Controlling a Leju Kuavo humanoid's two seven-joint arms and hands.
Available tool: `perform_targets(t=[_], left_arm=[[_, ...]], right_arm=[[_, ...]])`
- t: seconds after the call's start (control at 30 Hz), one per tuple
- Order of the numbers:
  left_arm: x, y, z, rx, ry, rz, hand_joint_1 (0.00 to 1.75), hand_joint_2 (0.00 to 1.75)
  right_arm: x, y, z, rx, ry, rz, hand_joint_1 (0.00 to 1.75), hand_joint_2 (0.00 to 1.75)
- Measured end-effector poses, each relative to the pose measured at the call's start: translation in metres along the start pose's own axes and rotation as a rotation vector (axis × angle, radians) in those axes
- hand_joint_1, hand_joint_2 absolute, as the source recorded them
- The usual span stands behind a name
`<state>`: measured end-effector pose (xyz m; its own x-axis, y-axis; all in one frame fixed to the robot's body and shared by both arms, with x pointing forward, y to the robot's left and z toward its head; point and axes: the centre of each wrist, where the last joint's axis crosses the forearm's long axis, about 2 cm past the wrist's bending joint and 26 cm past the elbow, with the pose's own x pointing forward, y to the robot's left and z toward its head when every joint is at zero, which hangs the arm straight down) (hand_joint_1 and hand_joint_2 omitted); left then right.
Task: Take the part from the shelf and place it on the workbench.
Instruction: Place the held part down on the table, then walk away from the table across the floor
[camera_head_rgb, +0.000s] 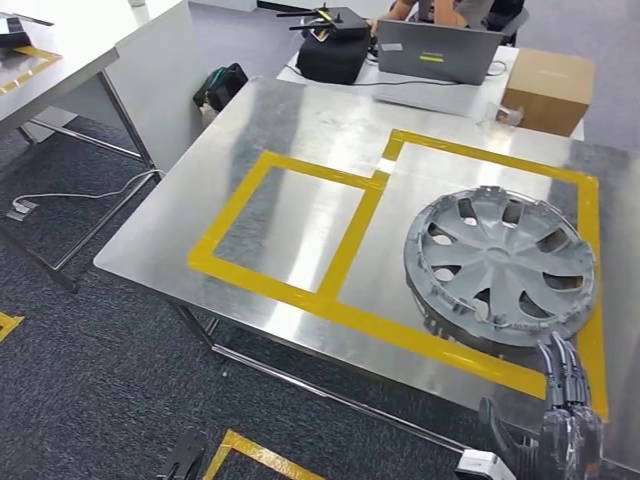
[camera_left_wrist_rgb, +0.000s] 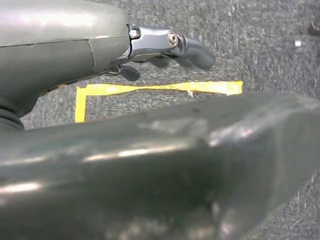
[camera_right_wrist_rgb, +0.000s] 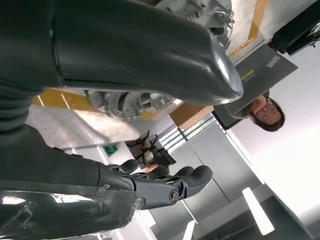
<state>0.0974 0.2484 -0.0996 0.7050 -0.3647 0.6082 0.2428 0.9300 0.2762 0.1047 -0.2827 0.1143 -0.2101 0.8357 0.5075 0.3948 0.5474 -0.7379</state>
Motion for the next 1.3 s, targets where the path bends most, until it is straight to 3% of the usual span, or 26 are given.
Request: perform_targets(t=[0.23,0.5,0.83,1.0,1.17,1.3], left_arm=[[-0.01,0.001,0.005,0.039,0.024,0.032,0.0,0.0],[-0.017,0.003,0.008,0.096,0.041,0.067,0.0,0.0],[-0.034,0.007,0.016,0.144,0.076,0.087,0.0,0.0],[-0.038,0.007,0.018,0.162,0.086,0.095,0.0,0.0],[-0.049,0.008,0.025,0.179,0.11,0.101,0.0,0.0],[-0.05,0.008,0.026,0.188,0.111,0.11,0.0,0.0]], right_arm=[[0.016,0.007,0.016,-0.001,0.056,-0.122,0.0,0.0],[0.011,0.029,0.034,0.012,0.179,-0.326,0.0,0.0],[-0.027,0.074,0.07,0.176,0.374,-0.369,0.0,0.0],[-0.051,0.091,0.088,0.246,0.503,-0.463,0.0,0.0],[-0.077,0.106,0.115,0.282,0.689,-0.519,0.0,0.0],[-0.084,0.113,0.136,0.278,0.829,-0.549,0.0,0.0]])
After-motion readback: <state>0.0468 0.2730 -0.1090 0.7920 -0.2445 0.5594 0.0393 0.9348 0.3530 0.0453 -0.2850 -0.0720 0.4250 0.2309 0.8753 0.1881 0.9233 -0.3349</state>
